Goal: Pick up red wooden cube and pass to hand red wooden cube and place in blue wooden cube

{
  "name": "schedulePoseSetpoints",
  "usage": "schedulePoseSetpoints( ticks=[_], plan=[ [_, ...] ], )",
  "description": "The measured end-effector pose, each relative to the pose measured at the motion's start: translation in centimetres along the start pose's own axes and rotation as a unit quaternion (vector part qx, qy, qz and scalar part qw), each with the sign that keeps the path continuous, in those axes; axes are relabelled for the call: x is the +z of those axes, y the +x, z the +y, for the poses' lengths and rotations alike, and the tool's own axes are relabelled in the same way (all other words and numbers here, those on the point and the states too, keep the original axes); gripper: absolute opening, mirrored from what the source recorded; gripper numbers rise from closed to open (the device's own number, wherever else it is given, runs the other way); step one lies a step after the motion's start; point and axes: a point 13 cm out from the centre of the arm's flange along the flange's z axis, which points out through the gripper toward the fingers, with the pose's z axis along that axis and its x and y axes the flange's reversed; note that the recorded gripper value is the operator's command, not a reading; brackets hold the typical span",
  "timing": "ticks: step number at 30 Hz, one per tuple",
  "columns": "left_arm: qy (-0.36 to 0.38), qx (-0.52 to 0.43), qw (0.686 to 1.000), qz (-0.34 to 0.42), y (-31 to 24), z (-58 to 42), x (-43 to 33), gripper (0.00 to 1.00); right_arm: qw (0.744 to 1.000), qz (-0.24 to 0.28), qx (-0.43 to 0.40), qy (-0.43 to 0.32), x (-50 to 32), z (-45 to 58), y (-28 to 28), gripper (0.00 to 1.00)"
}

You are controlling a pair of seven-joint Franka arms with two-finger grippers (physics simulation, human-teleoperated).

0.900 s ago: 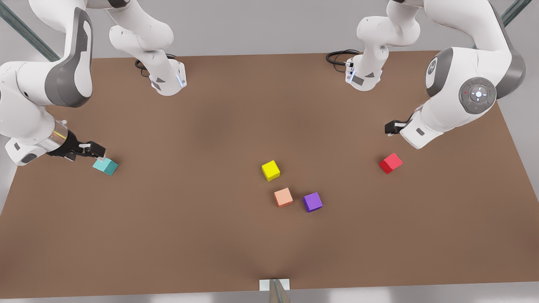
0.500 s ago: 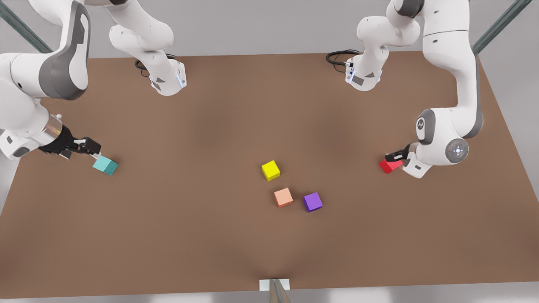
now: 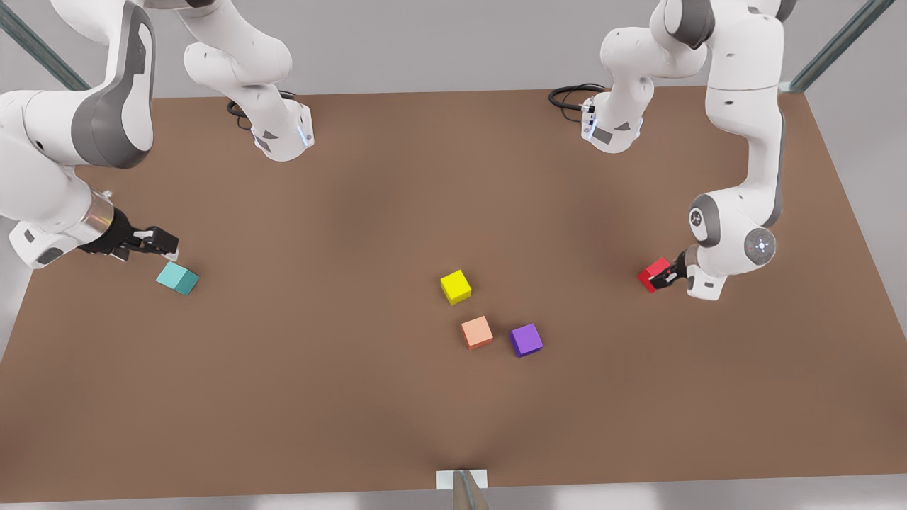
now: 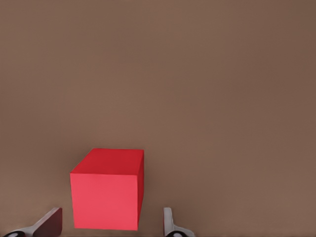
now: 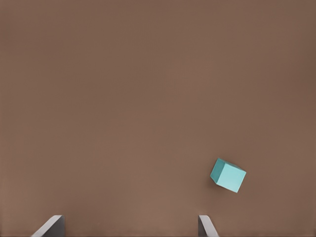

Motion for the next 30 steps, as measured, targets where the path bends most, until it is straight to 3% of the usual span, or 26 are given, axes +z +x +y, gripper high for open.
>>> schedulePoseSetpoints(
  ticks=[22, 24, 25, 30],
  plan=[
    [-0.024, -0.048, 0.999, -0.005, -1.0, 1.7, 6.8, 1.00, 1.000, 0.019, -0.007, 0.001, 0.9, 0.8, 0.5, 1.00],
    [-0.026, -0.047, 0.999, -0.005, -0.9, 1.5, 7.2, 0.62, 1.000, 0.020, -0.007, 0.001, 1.0, 0.8, 0.5, 1.00],
    [-0.026, -0.047, 0.999, -0.006, -0.9, 1.4, 7.2, 0.57, 1.000, 0.021, -0.008, 0.001, 1.0, 0.8, 0.5, 1.00],
    [-0.002, -0.032, 0.999, -0.036, -1.1, -1.9, 3.4, 0.57, 1.000, 0.022, -0.008, 0.001, 1.1, 0.8, 0.6, 1.00]
  ],
)
